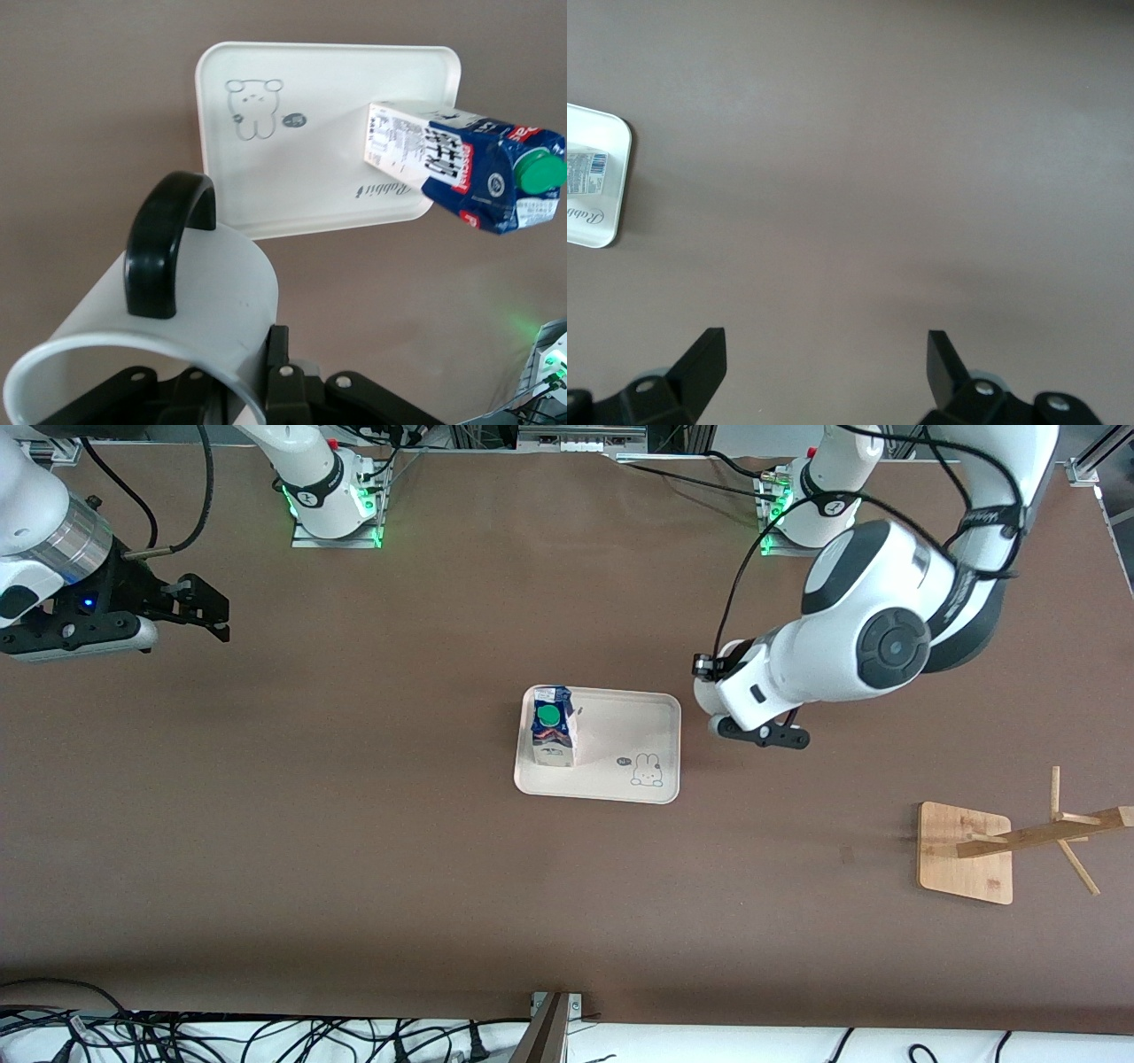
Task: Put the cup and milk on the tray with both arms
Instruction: 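Lower the mug onto the tray beside the carton with the left gripper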
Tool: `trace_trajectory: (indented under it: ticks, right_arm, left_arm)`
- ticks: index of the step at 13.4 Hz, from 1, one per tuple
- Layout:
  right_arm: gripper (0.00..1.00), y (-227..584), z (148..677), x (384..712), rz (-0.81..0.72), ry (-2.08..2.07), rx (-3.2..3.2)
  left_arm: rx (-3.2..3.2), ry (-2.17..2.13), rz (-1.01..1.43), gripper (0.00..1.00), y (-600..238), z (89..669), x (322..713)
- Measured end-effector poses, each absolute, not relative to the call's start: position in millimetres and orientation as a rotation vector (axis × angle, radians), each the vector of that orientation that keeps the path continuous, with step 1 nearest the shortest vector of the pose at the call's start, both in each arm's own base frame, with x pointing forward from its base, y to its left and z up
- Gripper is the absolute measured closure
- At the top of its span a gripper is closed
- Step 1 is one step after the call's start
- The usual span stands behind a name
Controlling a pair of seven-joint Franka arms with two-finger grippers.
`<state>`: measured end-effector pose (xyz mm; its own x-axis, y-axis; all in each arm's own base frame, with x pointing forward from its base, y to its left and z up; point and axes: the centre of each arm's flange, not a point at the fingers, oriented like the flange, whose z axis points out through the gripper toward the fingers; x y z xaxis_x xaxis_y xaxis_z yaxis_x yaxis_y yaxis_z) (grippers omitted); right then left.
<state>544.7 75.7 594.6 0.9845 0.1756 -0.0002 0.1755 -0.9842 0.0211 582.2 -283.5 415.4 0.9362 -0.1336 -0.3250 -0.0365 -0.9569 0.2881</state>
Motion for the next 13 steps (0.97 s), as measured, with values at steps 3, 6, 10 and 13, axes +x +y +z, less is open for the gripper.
trace_trajectory:
  ticks: [3, 6, 10, 13]
  right_arm:
    - [0.0, 76, 594, 545, -0.001, 0.275, 3.108]
    - [0.0, 75, 594, 545, -0.002, 0.273, 3.108]
    - [0.0, 73, 594, 545, -0.005, 0.266, 3.109]
    - [0.0, 72, 594, 545, -0.006, 0.265, 3.109]
  left_arm:
    - [2.863, -0.078, -0.533, 0.91, -332, 375, 587]
    - [2.935, 0.14, -0.502, 0.91, -384, 339, 582]
    - [3.023, 0.179, -0.444, 0.91, -395, 281, 589]
    - [3.112, 0.269, -0.461, 0.91, -400, 231, 581]
